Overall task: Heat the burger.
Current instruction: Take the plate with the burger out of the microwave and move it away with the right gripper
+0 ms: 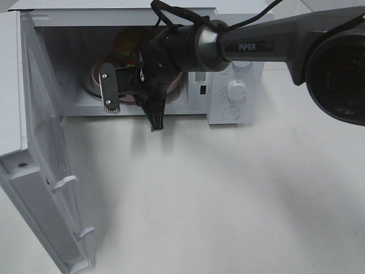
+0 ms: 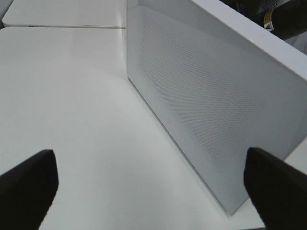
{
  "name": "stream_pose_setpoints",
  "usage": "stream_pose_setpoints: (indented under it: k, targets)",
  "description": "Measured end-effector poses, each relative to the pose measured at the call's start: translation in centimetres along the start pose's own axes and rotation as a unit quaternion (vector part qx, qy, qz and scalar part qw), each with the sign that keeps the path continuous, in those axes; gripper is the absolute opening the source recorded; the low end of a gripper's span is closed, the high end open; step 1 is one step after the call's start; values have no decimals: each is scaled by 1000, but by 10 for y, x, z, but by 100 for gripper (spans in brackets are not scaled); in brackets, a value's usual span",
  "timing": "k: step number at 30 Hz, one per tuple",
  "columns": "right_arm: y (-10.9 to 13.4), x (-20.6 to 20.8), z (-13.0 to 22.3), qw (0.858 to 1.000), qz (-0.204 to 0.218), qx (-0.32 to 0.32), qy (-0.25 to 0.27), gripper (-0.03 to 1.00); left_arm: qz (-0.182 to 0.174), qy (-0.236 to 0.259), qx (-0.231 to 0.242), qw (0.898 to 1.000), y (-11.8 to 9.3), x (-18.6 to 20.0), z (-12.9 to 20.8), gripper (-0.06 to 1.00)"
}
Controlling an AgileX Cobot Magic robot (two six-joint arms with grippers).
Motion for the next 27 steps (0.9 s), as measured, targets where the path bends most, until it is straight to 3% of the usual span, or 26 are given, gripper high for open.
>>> stream_pose_setpoints:
  k: [8,15,27]
  targets:
    - [0,10,2,1000,-10,14,6,11,0,0,0,1000,0,0,0,97]
    - [15,28,8,999,-26,38,3,11,0,0,0,1000,0,0,0,97]
    - [36,55,9,997,-15,68,-16,11,0,0,0,1000,0,0,0,97]
Point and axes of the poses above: a point on each arm's last joint axis where the gripper is mounted, x pointing back along that axis away from the gripper, y along the wrist's bending axis when the last joint is at zero, z = x × y, the point moved 2 cm from there along -x, pointing out along that axis toward the gripper, and after that the axes turned 2 degrees about x, right-handed, at the moved point
